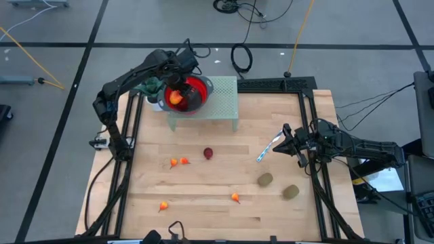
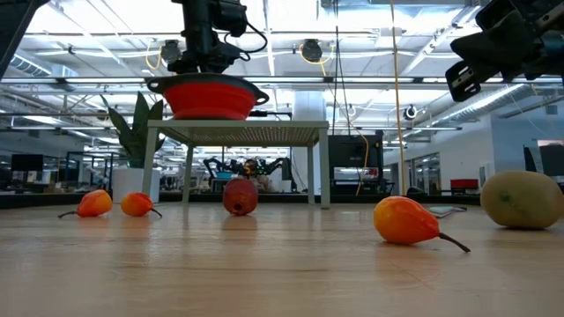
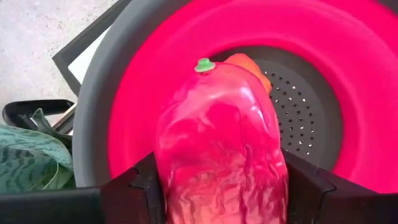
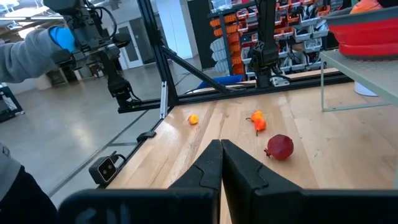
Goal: Pick & Place Fruit
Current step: Put the mango into the red strainer bowl on the shelf, then put the kiwi into the red strainer bowl on the shelf
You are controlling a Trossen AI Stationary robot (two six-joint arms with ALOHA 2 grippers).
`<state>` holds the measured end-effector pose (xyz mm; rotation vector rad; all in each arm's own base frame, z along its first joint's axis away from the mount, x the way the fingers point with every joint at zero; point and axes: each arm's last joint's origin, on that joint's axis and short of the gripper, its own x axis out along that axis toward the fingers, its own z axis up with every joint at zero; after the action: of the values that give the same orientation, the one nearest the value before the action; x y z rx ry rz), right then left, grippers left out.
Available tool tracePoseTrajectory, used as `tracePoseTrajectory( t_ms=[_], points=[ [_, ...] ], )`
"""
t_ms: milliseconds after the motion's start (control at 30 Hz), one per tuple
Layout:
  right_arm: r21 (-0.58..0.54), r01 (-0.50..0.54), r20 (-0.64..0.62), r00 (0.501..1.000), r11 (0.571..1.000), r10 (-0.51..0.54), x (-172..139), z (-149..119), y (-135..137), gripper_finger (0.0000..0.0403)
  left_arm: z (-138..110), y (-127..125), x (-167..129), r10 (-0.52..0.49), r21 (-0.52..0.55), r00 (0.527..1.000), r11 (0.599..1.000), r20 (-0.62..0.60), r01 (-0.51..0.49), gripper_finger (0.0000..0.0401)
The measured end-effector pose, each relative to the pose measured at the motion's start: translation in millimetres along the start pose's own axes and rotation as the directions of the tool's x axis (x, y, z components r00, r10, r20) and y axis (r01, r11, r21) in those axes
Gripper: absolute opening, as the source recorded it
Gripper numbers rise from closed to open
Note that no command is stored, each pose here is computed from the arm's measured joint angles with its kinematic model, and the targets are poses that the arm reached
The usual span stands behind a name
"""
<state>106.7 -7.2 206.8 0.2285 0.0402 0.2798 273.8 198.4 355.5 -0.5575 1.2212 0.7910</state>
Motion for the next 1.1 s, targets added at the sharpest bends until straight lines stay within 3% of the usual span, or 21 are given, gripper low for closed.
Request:
tracePoseTrajectory(
  t_ms=[1100],
  points=[
    [-0.002,-0.001,0.004,1.0,1.0,0.001,0.0,0.4,0.1,0.0,0.1,-0.2,0.6,-0.003,0.023,1.0,1.0,-0.002,0.003,0.0332]
  ],
)
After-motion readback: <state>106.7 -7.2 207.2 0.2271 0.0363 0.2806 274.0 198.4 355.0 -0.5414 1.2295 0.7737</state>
